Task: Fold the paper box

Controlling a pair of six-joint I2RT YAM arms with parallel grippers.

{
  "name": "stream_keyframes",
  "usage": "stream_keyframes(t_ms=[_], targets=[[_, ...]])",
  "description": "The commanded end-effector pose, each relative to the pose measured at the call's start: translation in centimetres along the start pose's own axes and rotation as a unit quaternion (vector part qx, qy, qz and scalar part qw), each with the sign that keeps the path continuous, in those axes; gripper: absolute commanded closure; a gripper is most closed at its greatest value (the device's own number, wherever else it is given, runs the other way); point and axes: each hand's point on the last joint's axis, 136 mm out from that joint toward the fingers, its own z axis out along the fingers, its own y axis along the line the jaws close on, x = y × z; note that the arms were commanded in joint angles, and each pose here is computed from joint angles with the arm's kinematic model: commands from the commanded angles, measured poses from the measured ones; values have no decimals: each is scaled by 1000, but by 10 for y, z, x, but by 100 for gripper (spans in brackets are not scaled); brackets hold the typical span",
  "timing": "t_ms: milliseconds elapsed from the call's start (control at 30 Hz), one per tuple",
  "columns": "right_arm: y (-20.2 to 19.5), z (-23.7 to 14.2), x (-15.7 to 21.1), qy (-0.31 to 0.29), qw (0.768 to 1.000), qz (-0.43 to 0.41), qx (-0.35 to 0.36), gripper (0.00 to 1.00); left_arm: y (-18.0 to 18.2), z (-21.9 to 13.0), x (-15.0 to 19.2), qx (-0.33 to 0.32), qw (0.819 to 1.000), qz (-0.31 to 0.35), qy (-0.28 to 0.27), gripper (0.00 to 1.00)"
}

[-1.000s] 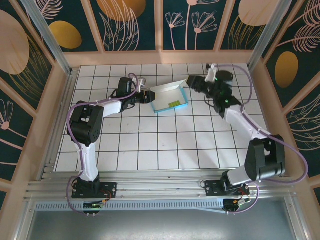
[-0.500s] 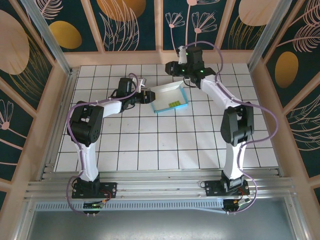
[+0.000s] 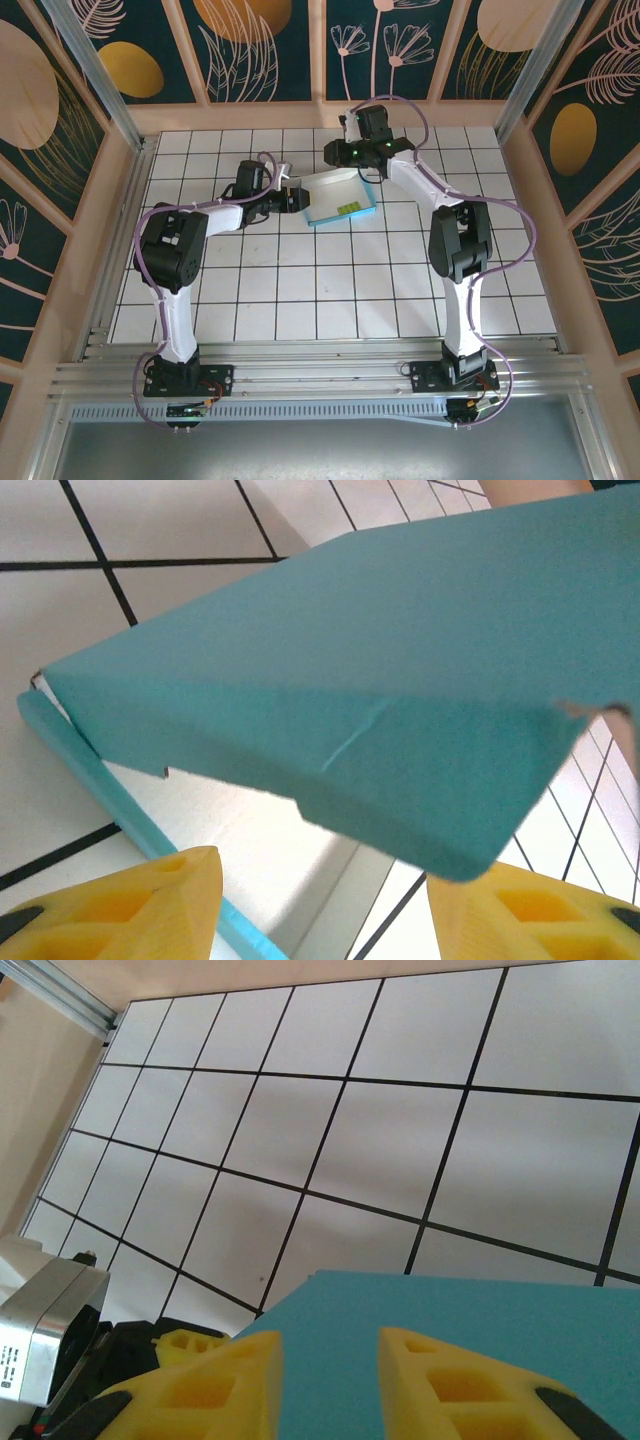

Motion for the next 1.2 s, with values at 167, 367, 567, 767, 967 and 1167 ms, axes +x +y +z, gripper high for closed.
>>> stream_keyframes(t_ms=[167,367,567,767,967,1167], targets=[[-12,14,9,12,1000,19,20,69,-31,-17,-4,39,999,30,-8,44],[-19,20,18,17,999,26,29,69,-49,-32,5,66,997,26,-7,44],[-23,26,25,25,999,35,28,69,-61,-53,19,66,997,33,-1,44],[-30,30,35,28,998,41,33,69,-83,-77,13,81,996,10,-23,44],[-39,38,53,38,997,46,42,69,-87,-91,-15,47,996,-20,-68,45],[-56,44,70,44,996,36,66,69,-53,-84,-28,-47,992,-84,-80,45]])
